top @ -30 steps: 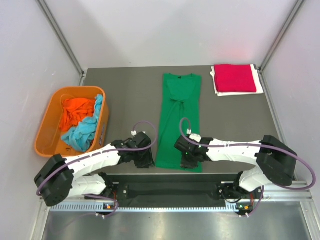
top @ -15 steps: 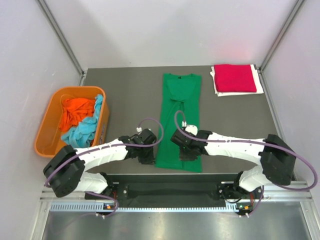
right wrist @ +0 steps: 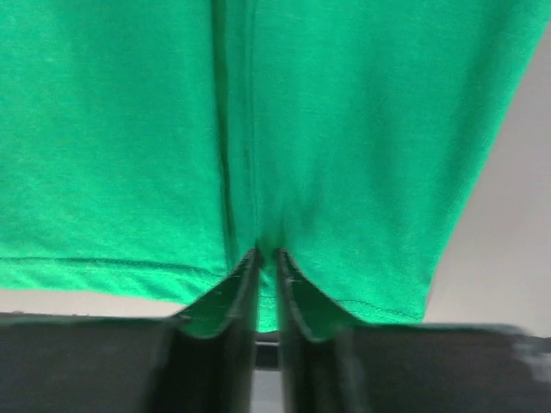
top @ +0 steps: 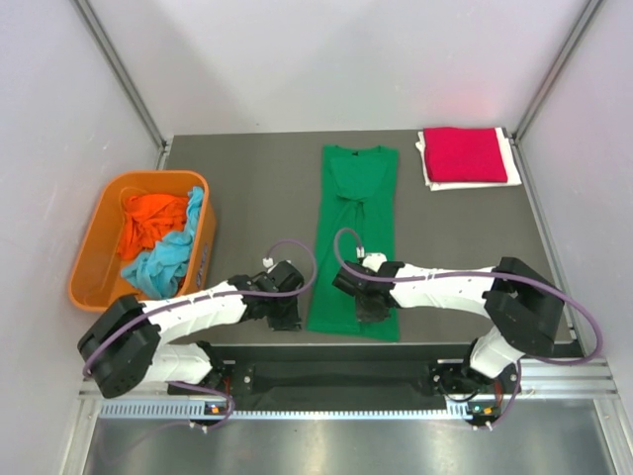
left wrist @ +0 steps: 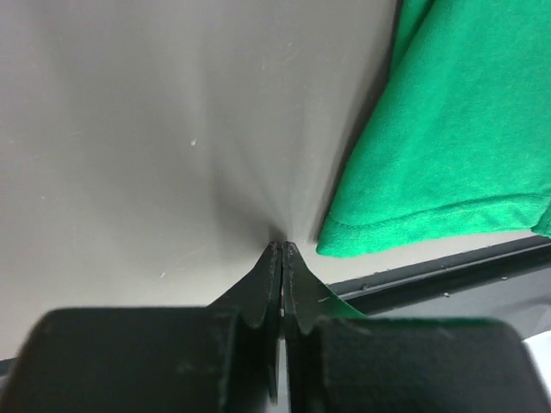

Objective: Fold and stack the t-shirts
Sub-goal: Fold the tshirt

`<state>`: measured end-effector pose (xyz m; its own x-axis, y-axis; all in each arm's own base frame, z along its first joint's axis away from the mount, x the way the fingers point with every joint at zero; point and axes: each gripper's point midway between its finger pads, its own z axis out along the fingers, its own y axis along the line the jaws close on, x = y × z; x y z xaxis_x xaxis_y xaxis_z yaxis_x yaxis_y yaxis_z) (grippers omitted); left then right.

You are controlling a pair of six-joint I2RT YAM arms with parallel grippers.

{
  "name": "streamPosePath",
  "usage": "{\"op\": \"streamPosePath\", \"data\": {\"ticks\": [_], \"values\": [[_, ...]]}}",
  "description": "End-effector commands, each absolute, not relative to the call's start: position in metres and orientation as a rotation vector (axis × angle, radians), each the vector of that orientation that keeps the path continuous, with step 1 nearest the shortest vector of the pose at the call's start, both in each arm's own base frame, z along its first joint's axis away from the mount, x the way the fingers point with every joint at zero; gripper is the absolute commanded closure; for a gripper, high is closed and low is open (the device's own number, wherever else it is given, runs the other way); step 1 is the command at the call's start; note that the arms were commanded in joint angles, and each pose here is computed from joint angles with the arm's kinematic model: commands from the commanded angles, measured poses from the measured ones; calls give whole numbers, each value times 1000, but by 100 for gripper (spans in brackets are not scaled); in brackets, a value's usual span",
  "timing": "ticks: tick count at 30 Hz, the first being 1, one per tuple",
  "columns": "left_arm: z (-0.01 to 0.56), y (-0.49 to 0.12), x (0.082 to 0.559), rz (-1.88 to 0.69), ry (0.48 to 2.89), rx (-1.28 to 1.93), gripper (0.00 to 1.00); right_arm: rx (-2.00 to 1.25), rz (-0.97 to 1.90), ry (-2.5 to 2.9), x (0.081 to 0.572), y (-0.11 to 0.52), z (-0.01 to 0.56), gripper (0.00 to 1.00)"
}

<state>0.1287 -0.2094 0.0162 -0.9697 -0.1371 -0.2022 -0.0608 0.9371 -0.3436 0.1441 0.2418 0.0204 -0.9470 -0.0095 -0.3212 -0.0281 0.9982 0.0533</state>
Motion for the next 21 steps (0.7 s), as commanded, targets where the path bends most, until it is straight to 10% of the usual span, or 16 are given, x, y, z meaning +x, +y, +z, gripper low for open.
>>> {"op": "streamPosePath", "data": {"ticks": [1,5,13,16,21], "values": [[29,-215,137,-550,2805,-151,95,-13,62,2783,150,238,19,90],[45,-226,143,-634,2756,-120,59,-11,81,2787,149,240,19,100],[30,-230,144,-600,2793,-45,50,10,217,2750,152,254,44,100],[20,-227,142,-558,2823,-33,57,10,259,2757,150,259,44,100],[16,-226,141,-530,2848,-45,99,22,254,2791,144,258,31,100]]}}
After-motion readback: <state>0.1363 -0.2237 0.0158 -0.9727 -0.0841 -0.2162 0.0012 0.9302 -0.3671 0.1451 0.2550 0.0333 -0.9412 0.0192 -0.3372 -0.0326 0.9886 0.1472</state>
